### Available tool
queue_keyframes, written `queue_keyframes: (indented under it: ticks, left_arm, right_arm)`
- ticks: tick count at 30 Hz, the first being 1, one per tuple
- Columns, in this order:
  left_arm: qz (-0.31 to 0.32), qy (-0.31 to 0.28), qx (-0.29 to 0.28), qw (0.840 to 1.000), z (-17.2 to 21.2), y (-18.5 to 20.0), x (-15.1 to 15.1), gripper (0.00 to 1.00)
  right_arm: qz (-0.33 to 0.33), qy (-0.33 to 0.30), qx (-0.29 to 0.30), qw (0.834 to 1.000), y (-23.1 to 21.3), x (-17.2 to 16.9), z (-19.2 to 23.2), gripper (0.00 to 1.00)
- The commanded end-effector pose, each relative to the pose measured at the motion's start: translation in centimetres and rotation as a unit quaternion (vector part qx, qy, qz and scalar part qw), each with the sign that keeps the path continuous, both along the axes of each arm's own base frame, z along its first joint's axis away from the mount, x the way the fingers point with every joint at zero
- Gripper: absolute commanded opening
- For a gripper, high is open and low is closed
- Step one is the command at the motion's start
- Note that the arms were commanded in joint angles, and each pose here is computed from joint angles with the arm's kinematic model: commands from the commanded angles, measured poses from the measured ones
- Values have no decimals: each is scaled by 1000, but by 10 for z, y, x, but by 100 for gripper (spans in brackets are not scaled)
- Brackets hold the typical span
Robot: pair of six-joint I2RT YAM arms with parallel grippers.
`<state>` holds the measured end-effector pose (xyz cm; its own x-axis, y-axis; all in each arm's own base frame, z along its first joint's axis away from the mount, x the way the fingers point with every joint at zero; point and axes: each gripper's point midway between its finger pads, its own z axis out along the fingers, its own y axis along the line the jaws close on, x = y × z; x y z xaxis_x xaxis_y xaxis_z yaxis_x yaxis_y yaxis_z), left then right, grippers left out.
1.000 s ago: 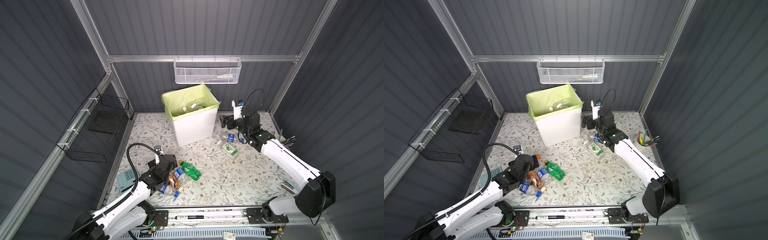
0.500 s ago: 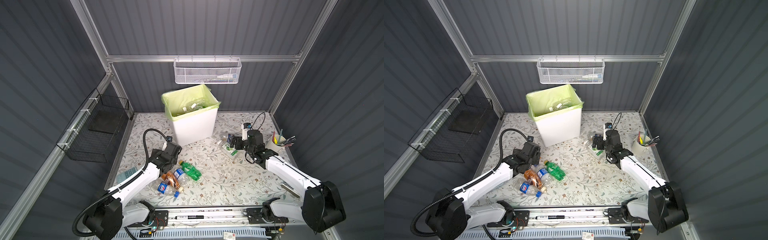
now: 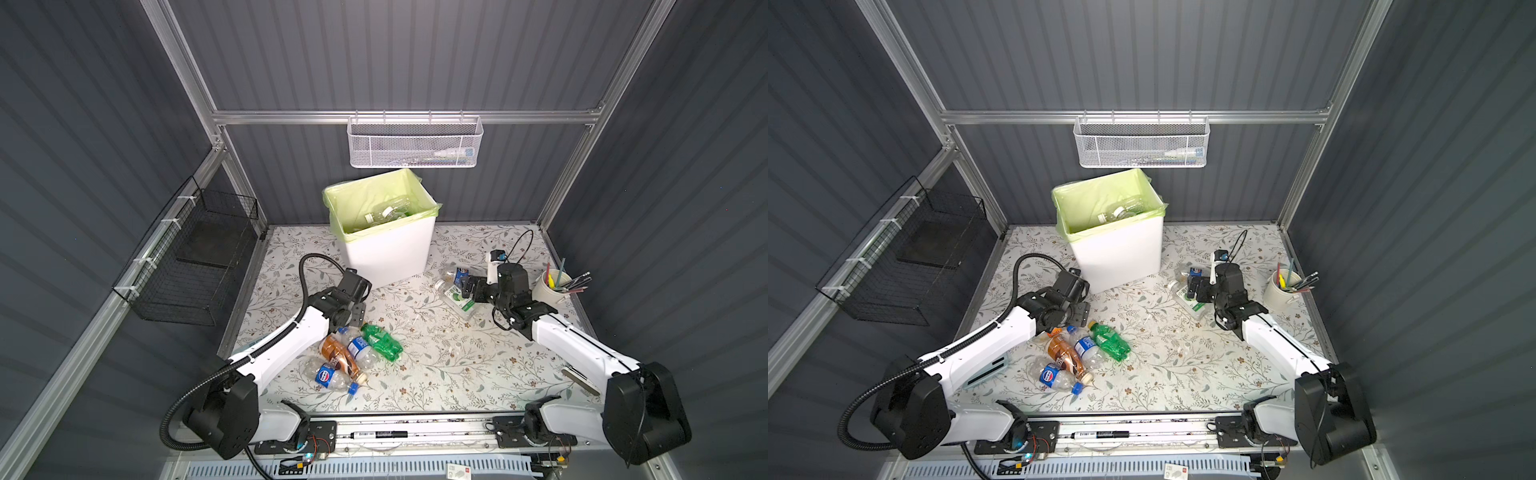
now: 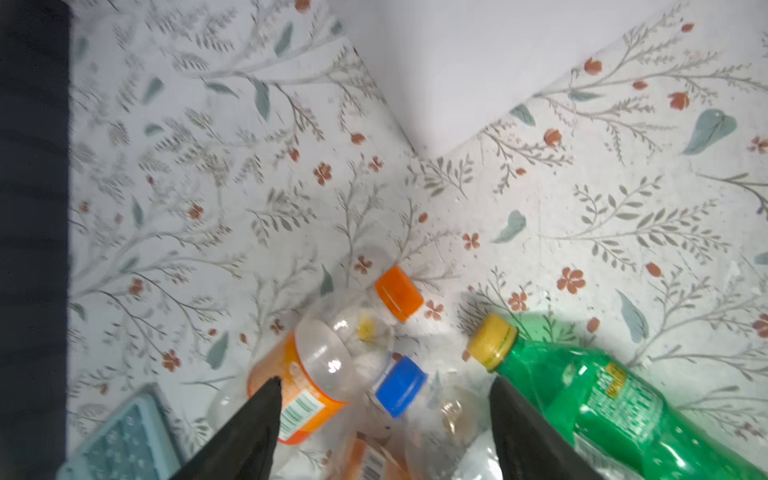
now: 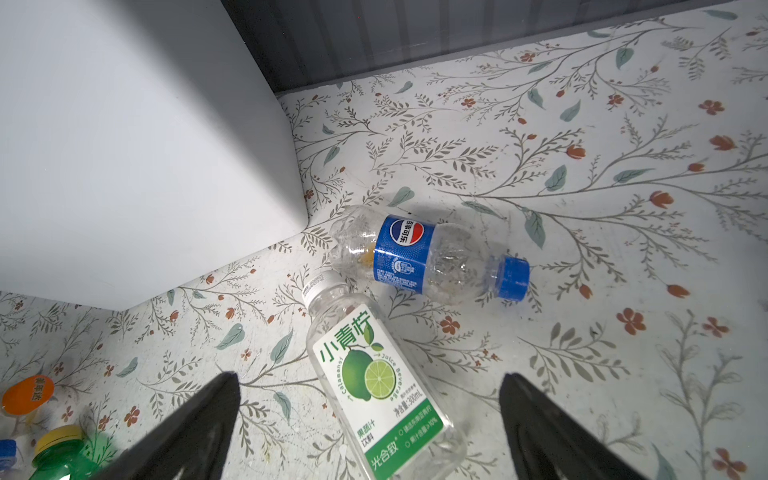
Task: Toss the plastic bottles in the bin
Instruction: 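Close the left gripper on the blue-labelled clear bottle in the pile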
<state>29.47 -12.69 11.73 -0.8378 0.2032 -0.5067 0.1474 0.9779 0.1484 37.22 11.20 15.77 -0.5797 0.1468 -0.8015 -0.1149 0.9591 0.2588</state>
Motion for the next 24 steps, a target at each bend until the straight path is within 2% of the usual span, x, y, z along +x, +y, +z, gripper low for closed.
queue_keyframes:
  ticks: [1, 4, 8, 16, 24]
  left_arm:
    - [77, 48, -77, 993, -12, -2, -25, 79]
    - [103, 32, -128, 986, -4, -9, -29, 76]
    - [126, 20, -134, 983, 8, -10, -35, 75]
    - [169, 35, -186, 967, -9, -36, -51, 75]
    - [209, 27, -207, 955, -24, -36, -58, 75]
  right_arm:
    - [2, -5, 12, 1000, 1, 0, 1, 99]
    - [1, -1, 14, 1000, 0, -2, -2, 99]
    - [0, 2, 19, 1000, -1, -4, -6, 99]
    - [1, 9, 25, 1000, -2, -6, -12, 99]
    - [4, 15, 31, 999, -1, -6, -15, 99]
